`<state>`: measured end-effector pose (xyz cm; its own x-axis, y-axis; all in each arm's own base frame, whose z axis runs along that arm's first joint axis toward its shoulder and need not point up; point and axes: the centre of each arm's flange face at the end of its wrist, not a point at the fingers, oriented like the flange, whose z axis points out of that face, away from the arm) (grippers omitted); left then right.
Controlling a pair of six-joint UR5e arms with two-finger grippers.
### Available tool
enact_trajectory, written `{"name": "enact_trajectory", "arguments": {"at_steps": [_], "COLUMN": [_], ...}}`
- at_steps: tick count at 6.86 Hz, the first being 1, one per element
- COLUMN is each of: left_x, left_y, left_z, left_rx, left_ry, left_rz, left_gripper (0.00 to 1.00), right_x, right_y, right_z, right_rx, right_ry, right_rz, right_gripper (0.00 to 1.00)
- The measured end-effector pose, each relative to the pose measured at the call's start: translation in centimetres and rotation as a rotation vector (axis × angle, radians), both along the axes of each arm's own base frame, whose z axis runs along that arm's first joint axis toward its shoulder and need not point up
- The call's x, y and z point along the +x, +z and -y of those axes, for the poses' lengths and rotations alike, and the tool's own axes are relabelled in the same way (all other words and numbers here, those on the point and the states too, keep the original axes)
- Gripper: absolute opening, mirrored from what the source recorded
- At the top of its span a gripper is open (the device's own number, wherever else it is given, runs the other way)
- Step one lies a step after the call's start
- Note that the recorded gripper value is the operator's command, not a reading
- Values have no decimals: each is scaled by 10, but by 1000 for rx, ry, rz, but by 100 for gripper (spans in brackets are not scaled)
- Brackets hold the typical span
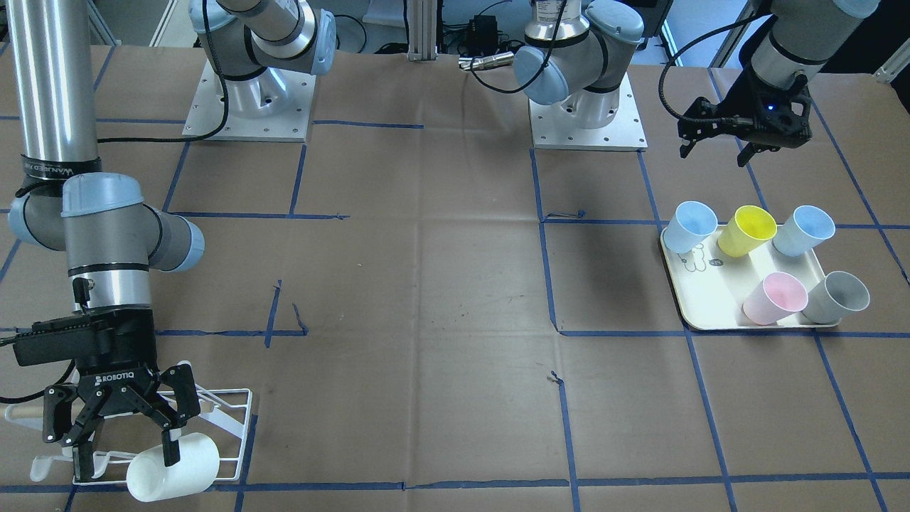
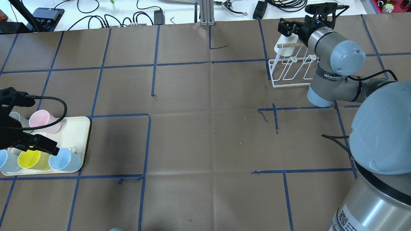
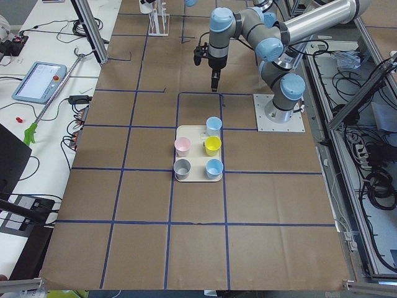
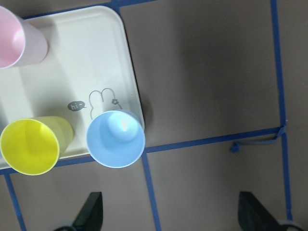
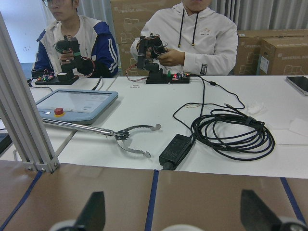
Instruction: Transfer IKEA cup to right arm and place on rack
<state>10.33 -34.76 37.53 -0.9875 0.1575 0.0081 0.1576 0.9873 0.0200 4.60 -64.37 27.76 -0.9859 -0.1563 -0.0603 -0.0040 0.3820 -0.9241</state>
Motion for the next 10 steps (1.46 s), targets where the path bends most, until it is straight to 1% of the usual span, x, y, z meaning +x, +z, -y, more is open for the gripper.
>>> {"name": "enact_trajectory", "arguments": {"at_steps": [1,3,5,7,8,9,10], "left_x": [16,22,17,17,11,3,0], "left_y": [-13,-25,-39,-72,-87,-99,-112], "left_z": [-6,-4,2,13,19,23,24], "left_rx": [-9,-41,-50,-53,-53,-52,-43], "left_ry": [3,34,66,81,87,87,83], "left_rz": [1,-8,-38,-39,-33,-28,-27], "left_gripper": [99,99,99,99,98,98,98], "right_x": [0,1,4,13,27,44,59], "right_y": [2,13,45,87,109,125,137], "right_z": [0,-1,-8,-22,-32,-42,-56], "right_rx": [-2,-17,-66,-116,-126,-120,-96], "right_ry": [-1,-3,8,22,40,58,56], "right_rz": [-1,-6,-11,-19,-15,11,77], "right_gripper": [100,100,100,100,100,100,100]}}
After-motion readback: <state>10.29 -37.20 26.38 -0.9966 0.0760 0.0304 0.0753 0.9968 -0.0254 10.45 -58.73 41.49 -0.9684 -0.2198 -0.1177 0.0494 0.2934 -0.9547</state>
